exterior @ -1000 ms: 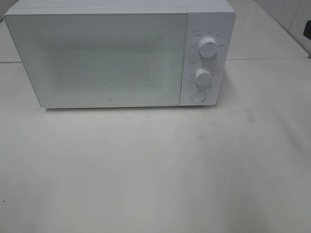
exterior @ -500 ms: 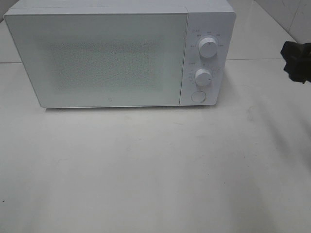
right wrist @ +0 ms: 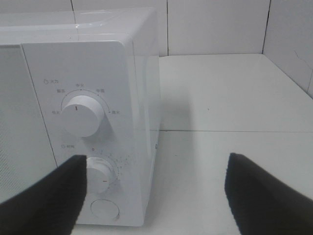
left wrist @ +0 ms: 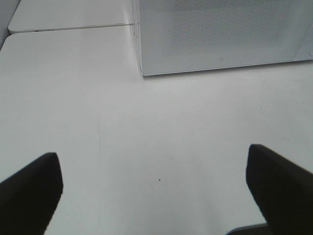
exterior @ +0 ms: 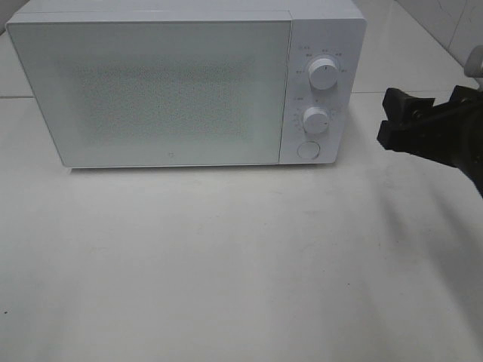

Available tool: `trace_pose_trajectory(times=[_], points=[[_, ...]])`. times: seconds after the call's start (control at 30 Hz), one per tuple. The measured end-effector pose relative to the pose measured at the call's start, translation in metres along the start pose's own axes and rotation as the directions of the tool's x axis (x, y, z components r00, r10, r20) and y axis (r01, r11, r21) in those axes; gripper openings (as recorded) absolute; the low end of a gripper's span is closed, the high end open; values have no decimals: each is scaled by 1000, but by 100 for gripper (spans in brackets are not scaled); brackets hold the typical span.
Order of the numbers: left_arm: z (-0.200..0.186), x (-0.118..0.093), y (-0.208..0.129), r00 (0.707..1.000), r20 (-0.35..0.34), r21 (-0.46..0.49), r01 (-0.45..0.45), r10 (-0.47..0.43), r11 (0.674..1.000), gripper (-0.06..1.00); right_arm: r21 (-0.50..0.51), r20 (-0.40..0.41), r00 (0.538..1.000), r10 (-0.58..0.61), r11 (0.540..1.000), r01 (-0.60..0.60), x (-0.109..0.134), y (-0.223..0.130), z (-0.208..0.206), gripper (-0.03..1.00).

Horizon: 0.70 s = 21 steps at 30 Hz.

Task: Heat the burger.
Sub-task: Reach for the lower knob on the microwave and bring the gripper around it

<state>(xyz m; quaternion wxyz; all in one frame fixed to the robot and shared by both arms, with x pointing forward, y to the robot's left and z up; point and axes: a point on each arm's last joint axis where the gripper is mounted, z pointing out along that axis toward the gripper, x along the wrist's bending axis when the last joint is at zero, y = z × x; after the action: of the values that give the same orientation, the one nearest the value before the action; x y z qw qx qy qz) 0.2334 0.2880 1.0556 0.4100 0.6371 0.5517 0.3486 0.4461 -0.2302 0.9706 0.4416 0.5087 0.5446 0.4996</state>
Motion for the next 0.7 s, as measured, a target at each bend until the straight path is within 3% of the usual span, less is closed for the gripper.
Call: trace_pose_trajectory(times=[0.27, 0.53, 0.7], points=[[0, 0, 0, 1000, 0, 0, 0, 0, 1000, 96, 37, 86, 996, -33, 999, 30, 19, -22, 3, 75], [0, 0, 0, 1000, 0, 0, 0, 0, 1000, 96, 81, 53, 995, -80, 994, 75, 46, -36, 19, 75], [0, 0, 0, 1000, 0, 0, 0, 0, 1000, 96, 85, 73, 995, -72, 994, 66, 52, -39, 30, 75]])
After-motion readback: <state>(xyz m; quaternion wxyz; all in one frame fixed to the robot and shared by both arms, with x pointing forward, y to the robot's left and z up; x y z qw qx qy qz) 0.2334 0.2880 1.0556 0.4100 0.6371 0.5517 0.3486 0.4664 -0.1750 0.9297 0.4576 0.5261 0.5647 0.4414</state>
